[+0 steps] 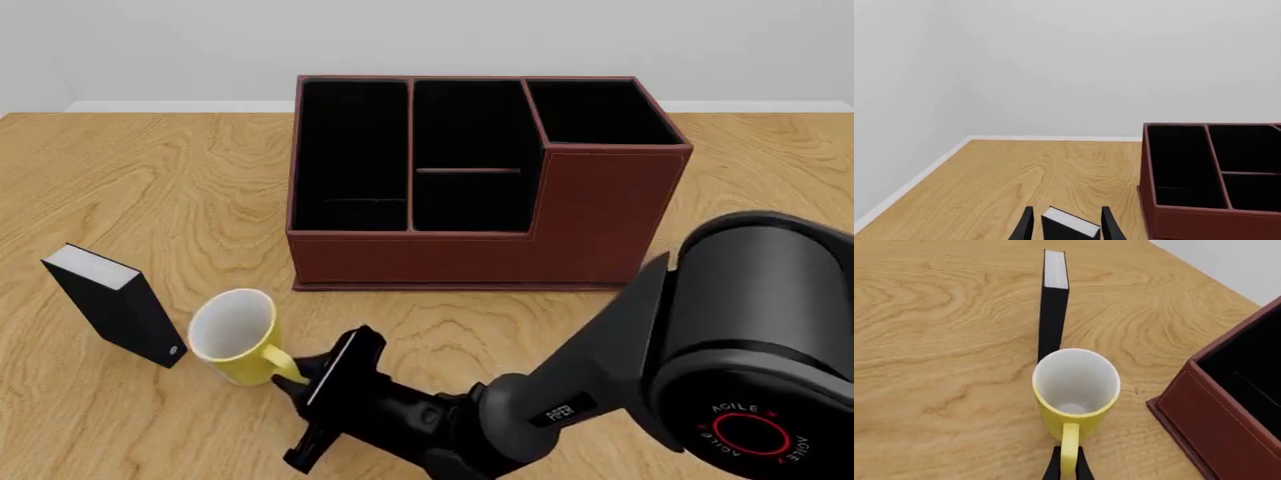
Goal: Pick up the yellow and white mug and place it to the right of the caddy.
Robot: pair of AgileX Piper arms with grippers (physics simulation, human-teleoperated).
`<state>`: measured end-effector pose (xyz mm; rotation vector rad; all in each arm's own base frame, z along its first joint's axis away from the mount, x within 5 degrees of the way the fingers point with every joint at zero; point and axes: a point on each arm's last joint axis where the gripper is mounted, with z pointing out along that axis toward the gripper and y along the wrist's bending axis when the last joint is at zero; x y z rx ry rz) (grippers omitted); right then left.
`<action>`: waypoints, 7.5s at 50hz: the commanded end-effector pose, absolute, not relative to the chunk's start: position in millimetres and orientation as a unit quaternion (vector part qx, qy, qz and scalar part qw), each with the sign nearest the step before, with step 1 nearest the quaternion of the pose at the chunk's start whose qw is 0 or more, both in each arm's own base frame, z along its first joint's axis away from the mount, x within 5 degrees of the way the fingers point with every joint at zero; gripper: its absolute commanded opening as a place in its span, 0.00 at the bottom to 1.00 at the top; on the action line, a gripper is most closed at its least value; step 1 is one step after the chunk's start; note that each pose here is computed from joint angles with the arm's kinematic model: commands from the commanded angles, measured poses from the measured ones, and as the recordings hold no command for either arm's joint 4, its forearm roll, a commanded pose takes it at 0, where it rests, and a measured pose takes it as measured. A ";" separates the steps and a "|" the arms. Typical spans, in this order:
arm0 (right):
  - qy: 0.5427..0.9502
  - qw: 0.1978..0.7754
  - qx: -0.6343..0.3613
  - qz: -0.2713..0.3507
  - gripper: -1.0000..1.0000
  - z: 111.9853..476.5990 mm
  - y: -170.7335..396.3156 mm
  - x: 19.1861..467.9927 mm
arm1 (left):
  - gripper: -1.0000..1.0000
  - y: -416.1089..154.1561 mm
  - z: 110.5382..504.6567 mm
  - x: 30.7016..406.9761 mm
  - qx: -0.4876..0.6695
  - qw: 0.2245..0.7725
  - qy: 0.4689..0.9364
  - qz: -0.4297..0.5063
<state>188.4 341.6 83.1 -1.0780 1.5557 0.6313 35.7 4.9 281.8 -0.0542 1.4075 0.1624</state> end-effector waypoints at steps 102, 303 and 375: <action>0.543 0.639 -0.500 0.215 0.00 196.5 227.2 124.6 | 1.00 1.5 299.4 27.8 0.016 0.768 0.637 0.060; 0.587 0.774 -0.220 -0.087 0.00 341.6 23.9 94.8 | 1.00 0.8 286.1 34.2 0.028 0.764 0.643 0.050; 0.667 0.731 -0.078 -0.117 0.00 297.5 -6.2 149.4 | 1.00 1.1 283.2 35.4 0.025 0.762 0.645 0.053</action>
